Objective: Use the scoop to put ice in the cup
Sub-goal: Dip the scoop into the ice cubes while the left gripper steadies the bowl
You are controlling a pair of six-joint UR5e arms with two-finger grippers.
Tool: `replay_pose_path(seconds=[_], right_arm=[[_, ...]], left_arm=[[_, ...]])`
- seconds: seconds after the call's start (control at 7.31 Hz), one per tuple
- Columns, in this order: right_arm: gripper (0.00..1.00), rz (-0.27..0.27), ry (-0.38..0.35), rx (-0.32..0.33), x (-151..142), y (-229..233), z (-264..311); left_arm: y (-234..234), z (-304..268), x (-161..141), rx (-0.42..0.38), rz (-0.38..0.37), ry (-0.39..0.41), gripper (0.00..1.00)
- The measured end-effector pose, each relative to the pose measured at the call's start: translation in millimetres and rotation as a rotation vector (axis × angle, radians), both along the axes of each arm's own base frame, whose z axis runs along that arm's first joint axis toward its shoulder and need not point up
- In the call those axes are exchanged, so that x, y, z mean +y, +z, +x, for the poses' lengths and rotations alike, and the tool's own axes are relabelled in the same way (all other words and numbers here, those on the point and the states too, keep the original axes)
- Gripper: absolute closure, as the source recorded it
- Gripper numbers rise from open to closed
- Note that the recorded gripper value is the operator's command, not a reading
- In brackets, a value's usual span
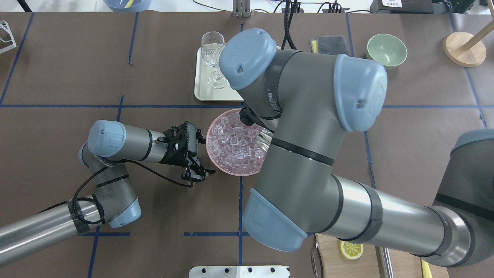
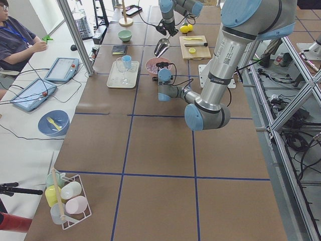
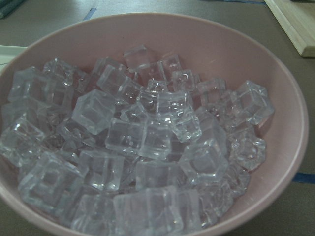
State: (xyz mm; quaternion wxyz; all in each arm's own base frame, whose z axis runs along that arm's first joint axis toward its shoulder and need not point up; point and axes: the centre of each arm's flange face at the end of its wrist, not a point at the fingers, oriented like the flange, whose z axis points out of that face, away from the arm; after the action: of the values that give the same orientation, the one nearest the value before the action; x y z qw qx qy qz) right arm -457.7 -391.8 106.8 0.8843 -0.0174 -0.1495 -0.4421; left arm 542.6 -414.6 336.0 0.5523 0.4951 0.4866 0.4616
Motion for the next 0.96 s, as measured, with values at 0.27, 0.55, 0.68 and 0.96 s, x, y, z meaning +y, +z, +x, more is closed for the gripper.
replay_pose_path(seconds=[0.27, 0.55, 0.68, 0.96], right_arm=[[1.0, -0.03, -0.021, 0.057, -3.7, -7.3, -30.0], [1.0, -0.04, -0.042, 0.073, 3.8, -12.0, -43.9], [1.0, -0.047, -0.051, 0.07, 8.4, -13.3, -48.1], [1.0, -0.064, -0.066, 0.065, 17.0, -10.6, -56.0]], left_arm=[[0.1, 0.0, -0.1, 0.0, 0.0, -0.001, 0.0], [0.1, 0.0, -0.1, 0.0, 0.0, -0.001, 0.0], [0.1, 0.0, -0.1, 0.0, 0.0, -0.001, 0.0], [0.2, 0.0, -0.1, 0.0, 0.0, -0.001, 0.0]])
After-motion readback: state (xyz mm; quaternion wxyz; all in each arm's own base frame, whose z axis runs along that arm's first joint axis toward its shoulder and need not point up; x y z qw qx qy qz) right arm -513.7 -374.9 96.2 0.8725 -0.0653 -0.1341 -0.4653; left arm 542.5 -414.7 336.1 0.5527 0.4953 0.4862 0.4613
